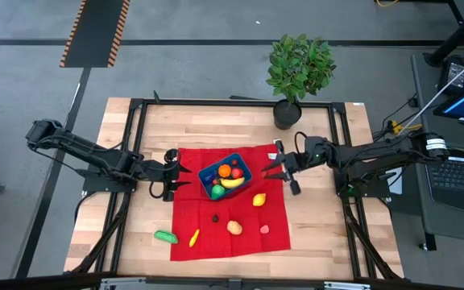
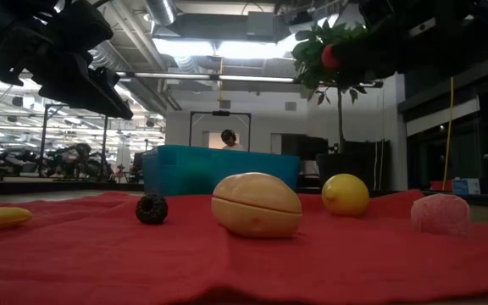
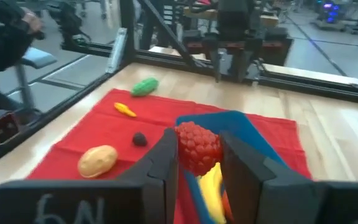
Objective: Pick and placing Produce into tupperware
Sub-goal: Put the raspberry into the blue bin
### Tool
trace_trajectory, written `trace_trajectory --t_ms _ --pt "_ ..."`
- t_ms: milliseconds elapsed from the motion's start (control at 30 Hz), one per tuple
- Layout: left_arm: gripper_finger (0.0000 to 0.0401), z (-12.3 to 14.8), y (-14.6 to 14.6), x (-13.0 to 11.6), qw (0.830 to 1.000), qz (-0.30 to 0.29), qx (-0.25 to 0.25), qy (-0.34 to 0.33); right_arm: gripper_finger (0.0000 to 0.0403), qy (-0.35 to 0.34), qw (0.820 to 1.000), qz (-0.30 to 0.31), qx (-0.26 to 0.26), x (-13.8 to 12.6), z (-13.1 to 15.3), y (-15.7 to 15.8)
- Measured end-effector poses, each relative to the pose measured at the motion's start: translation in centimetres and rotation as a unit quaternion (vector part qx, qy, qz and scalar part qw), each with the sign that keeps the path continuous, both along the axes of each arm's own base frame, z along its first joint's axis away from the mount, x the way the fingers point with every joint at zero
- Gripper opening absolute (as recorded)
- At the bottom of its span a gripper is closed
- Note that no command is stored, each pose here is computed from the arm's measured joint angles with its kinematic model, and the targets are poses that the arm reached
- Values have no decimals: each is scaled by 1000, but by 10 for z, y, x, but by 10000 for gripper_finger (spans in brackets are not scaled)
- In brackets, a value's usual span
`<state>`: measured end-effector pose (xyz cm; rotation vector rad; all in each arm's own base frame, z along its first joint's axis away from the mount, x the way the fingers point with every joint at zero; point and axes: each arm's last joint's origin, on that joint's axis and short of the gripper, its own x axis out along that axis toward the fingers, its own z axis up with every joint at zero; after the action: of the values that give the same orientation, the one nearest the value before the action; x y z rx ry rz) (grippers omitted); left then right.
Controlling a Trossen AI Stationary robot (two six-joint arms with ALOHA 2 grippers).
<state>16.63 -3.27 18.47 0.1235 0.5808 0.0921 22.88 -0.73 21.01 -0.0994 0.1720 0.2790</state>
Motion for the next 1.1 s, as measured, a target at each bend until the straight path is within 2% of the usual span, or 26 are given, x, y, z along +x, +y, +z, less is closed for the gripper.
trace_trajectory --t_ms 167,333,667,900,1100 --pt "168 0 0 0 1000 0 0 0 99 -11 999 -37 -5 5 -1 -2" --pt "168 0 0 0 1000 0 0 0 98 2 998 -65 -11 23 0 -5" --pt "168 0 0 0 1000 0 0 1 98 120 990 -62 -45 75 0 -16" --pt "168 -1 0 -1 1000 0 2 5 98 218 972 -35 -84 112 12 -20" --pt "168 -1 0 -1 1000 0 2 6 98 264 958 -14 -111 136 21 -23"
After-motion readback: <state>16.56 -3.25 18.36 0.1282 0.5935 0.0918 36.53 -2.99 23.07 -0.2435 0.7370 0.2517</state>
